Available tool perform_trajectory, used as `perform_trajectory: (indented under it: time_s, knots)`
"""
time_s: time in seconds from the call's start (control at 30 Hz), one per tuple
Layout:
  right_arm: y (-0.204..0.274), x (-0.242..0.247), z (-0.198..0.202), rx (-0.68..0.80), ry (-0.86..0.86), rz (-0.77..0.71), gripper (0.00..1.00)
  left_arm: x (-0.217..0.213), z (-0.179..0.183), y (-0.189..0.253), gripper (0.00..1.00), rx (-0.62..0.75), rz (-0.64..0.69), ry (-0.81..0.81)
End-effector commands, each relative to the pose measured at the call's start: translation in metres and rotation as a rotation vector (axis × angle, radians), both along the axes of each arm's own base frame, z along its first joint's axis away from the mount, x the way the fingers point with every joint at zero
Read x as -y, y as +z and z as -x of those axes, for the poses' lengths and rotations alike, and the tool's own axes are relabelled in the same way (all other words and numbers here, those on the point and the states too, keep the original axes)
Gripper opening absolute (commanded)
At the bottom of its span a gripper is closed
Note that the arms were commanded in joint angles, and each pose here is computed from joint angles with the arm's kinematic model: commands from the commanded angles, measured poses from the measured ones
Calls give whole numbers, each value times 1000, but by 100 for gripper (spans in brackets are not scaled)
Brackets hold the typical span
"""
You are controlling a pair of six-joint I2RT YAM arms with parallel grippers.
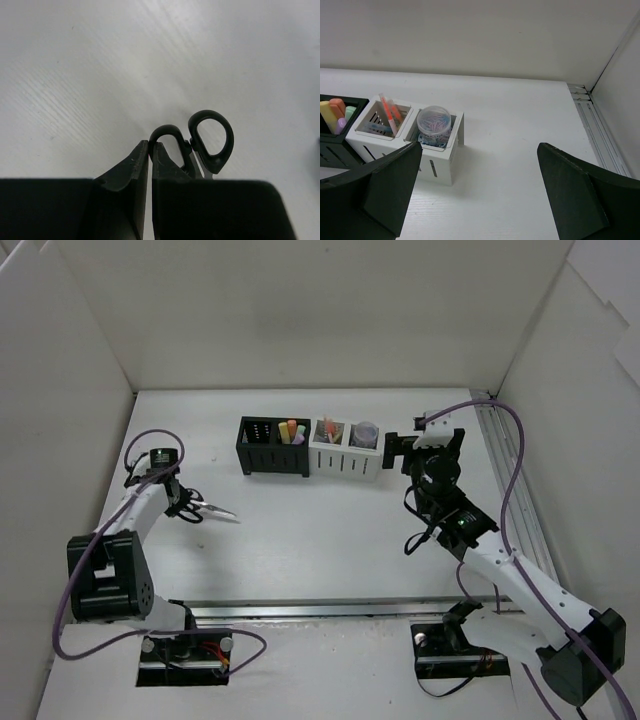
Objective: Sort the stationery into containers
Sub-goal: Pick up the scissors from the center of the board, then place the scissors in the storage box.
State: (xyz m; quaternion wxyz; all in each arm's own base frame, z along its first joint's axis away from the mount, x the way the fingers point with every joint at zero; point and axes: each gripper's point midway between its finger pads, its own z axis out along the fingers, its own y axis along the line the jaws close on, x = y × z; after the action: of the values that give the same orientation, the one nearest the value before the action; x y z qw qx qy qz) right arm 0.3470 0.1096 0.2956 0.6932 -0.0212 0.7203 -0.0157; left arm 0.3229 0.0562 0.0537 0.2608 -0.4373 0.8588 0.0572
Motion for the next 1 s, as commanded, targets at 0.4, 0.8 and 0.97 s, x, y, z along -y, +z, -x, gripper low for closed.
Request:
perform_trajectory:
  time_s: [0.4,0.8,0.97]
  knots:
    - [19,18,12,113,-34,-5,98,92,-92,346,0,1056,-389,-556]
    - [12,33,15,73,-103,73,98,140,-186,365,0,963,-792,-656]
    - [10,39,17,59,-138,92,98,146,-212,331,0,880,-840,-680]
